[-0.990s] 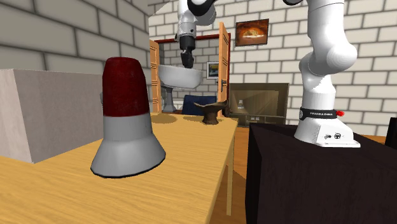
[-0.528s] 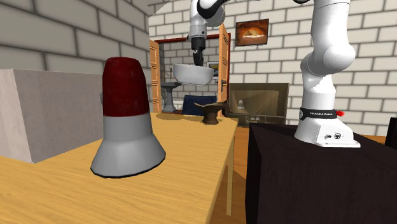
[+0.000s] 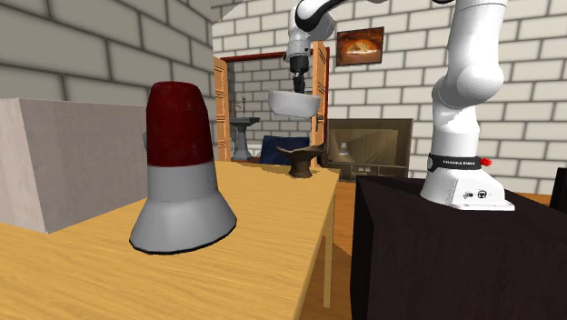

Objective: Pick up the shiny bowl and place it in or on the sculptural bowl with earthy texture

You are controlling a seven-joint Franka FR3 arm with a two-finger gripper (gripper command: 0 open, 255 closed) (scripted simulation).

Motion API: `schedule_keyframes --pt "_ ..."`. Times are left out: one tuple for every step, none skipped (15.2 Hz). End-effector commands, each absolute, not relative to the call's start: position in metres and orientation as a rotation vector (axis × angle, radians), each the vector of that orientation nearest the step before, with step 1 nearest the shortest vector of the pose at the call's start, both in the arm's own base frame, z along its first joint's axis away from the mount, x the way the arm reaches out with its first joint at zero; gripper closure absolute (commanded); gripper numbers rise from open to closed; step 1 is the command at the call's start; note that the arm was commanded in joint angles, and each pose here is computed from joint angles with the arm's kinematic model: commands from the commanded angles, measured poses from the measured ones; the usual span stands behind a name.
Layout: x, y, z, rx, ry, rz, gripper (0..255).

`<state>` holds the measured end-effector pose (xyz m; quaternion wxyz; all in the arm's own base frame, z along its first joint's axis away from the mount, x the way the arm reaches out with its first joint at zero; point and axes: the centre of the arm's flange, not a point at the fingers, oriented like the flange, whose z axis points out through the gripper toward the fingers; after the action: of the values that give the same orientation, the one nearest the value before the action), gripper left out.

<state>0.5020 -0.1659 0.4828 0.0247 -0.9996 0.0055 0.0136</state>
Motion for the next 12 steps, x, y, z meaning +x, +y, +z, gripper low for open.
schedule_keyframes --pt "0.494 -0.192 0.487 -3.092 0.015 0.041 255" --pt "0.488 -0.204 0.488 -3.092 0.015 0.041 255" --pt "0.483 -0.216 0.49 -3.092 0.015 0.041 255" --pt "0.478 -0.228 0.492 -3.092 0.015 0.041 255" --pt "0.476 -0.232 0.492 -3.092 0.015 0.041 255" --pt "0.476 -0.232 0.487 -3.092 0.015 0.041 255" --pt "0.476 -0.232 0.482 -3.092 0.015 0.041 255" --pt "0.476 -0.232 0.476 -3.092 0.015 0.041 255" --pt "0.476 -0.232 0.471 -3.092 0.015 0.041 255" --pt "0.476 -0.232 0.466 -3.092 0.015 0.041 255" --pt "0.476 -0.232 0.46 -3.092 0.015 0.041 255" --pt "0.476 -0.232 0.455 -3.092 0.015 0.041 255"
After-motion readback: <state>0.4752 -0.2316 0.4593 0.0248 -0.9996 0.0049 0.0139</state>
